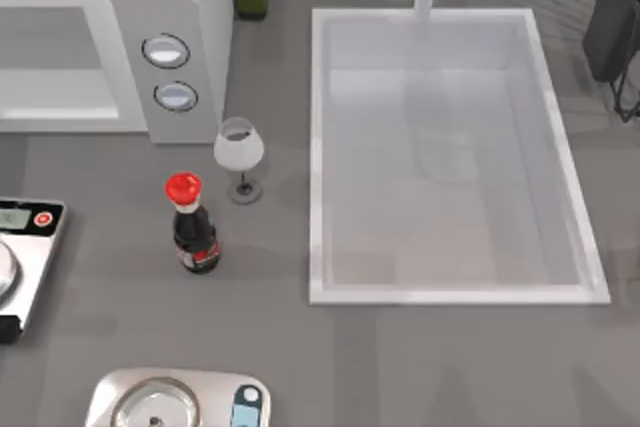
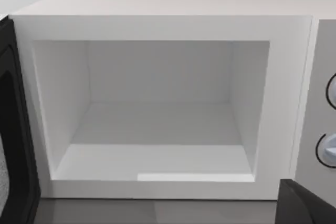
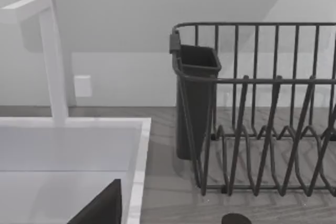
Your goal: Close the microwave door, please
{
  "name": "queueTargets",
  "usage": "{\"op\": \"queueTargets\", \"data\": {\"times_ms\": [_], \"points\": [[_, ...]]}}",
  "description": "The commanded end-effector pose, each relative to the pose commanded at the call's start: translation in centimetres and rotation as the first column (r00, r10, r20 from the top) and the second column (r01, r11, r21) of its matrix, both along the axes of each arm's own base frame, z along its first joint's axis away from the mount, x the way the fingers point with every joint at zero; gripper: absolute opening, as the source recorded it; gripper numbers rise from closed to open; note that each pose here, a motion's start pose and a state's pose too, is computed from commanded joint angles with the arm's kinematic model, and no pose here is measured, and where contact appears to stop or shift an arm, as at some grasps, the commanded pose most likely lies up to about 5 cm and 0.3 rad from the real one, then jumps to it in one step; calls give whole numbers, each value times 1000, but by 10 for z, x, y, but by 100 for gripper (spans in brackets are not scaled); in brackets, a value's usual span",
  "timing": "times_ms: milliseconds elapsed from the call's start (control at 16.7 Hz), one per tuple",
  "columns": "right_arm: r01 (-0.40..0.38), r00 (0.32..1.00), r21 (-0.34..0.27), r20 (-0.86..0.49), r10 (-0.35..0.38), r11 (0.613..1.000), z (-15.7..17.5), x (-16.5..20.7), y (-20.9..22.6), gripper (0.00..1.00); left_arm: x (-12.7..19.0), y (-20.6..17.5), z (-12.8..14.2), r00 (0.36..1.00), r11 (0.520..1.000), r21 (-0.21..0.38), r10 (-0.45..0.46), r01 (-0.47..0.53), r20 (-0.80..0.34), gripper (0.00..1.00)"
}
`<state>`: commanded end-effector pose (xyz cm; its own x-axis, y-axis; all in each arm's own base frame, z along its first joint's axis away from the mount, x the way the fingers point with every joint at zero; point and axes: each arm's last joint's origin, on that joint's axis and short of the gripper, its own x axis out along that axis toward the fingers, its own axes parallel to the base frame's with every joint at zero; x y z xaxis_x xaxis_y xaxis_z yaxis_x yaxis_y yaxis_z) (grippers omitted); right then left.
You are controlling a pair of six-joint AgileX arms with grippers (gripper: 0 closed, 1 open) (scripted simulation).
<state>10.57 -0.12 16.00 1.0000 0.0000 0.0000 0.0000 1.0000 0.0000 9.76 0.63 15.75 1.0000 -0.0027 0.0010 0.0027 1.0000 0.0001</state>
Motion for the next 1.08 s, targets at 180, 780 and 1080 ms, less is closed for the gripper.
{"op": "queueTargets", "data": {"times_ms": [180, 780, 1080], "points": [[0, 1000, 0, 0, 0, 1000, 0, 0, 0, 100, 0, 10, 2, 1000, 1000, 0, 0, 0, 0, 0], [0, 1000, 0, 0, 0, 1000, 0, 0, 0, 100, 0, 21, 4, 1000, 1000, 0, 0, 0, -3, 0], [0, 1000, 0, 0, 0, 1000, 0, 0, 0, 100, 8, 15, -8, 1000, 1000, 0, 0, 0, -1, 0]]}}
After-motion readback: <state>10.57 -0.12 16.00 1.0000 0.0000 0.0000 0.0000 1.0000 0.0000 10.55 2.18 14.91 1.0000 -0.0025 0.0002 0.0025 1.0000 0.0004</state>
